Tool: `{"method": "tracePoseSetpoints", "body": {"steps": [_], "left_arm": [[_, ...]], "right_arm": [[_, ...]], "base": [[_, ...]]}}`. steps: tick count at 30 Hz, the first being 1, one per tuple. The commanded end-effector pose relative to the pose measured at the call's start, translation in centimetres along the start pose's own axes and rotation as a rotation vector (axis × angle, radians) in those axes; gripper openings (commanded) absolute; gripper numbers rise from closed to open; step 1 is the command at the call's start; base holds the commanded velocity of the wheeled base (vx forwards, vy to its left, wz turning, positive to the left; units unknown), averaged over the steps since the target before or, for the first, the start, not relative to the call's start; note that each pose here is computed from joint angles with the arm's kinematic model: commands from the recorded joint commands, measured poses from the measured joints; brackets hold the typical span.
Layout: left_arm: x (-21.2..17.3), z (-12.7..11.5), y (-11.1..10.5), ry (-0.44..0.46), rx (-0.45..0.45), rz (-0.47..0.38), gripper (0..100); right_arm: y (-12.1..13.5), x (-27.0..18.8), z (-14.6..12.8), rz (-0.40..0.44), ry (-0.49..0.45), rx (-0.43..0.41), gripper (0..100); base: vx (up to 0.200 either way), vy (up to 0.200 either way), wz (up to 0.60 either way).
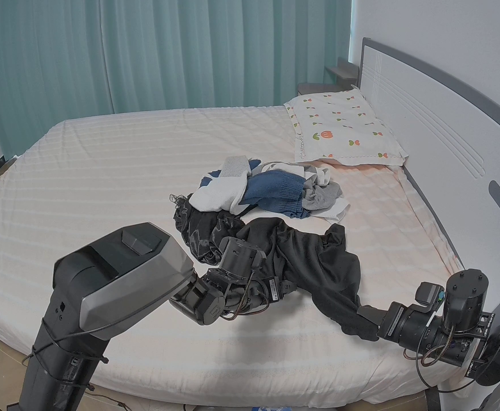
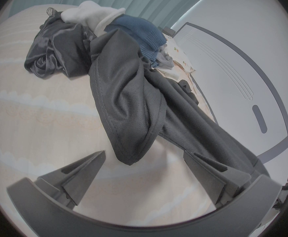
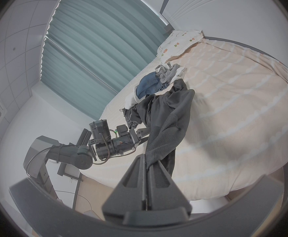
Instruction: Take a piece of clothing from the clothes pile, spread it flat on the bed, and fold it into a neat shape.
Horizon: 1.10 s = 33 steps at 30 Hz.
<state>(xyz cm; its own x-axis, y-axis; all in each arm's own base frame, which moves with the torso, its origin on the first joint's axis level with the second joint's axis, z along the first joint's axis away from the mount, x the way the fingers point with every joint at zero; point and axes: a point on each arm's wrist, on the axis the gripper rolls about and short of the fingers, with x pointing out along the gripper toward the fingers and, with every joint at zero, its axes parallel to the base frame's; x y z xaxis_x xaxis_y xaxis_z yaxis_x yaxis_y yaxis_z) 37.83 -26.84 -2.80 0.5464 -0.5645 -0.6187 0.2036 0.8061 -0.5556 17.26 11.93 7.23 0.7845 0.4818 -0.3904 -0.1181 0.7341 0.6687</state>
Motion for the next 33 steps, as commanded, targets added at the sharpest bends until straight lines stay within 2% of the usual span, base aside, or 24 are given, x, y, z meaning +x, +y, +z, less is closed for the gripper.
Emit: {"method": "tracePoseSetpoints", "body": {"steps": [1,10,11,17,23,24,27,32,33], "left_arm": [[1.2,-0.3,0.2,0.001,0.001,-0.002,100],[1.7,0.7,-0.2,-0.047,-0.086,-0.017,100],[1.7,0.7,-0.2,-0.049,-0.088,-0.010,0],[1.4,0.6,-0.1,-0.067,-0.091,0.029,0],[-1.4,1.5,-0.8,-0.085,-0.096,0.023,0],[-3.6,1.9,-1.4,-0.096,-0.100,0.015,0],[-6.8,2.8,-2.4,-0.127,-0.109,-0.007,0],[-14.5,5.9,-5.4,-0.291,-0.125,-0.125,0],[-14.5,5.9,-5.4,-0.291,-0.125,-0.125,0]], "right_arm": [[0.0,0.0,-0.1,0.002,0.002,-0.001,0],[0.1,-0.1,-0.1,0.007,0.005,-0.004,0],[0.1,-0.1,-0.1,0.008,0.004,-0.004,0],[0.2,0.0,0.1,0.011,-0.004,-0.001,0],[0.3,0.0,0.3,0.017,-0.017,0.002,0],[0.5,0.2,0.6,0.033,-0.038,0.002,0],[1.0,0.5,1.8,0.069,-0.103,0.006,0],[2.7,2.2,5.8,0.140,-0.270,-0.038,0],[2.7,2.2,5.8,0.140,-0.270,-0.038,0]], "base": [[0.000,0.000,0.00],[0.000,0.000,0.00],[0.000,0.000,0.00],[0.000,0.000,0.00],[0.000,0.000,0.00],[0.000,0.000,0.00],[0.000,0.000,0.00],[0.000,0.000,0.00],[0.000,0.000,0.00]]}}
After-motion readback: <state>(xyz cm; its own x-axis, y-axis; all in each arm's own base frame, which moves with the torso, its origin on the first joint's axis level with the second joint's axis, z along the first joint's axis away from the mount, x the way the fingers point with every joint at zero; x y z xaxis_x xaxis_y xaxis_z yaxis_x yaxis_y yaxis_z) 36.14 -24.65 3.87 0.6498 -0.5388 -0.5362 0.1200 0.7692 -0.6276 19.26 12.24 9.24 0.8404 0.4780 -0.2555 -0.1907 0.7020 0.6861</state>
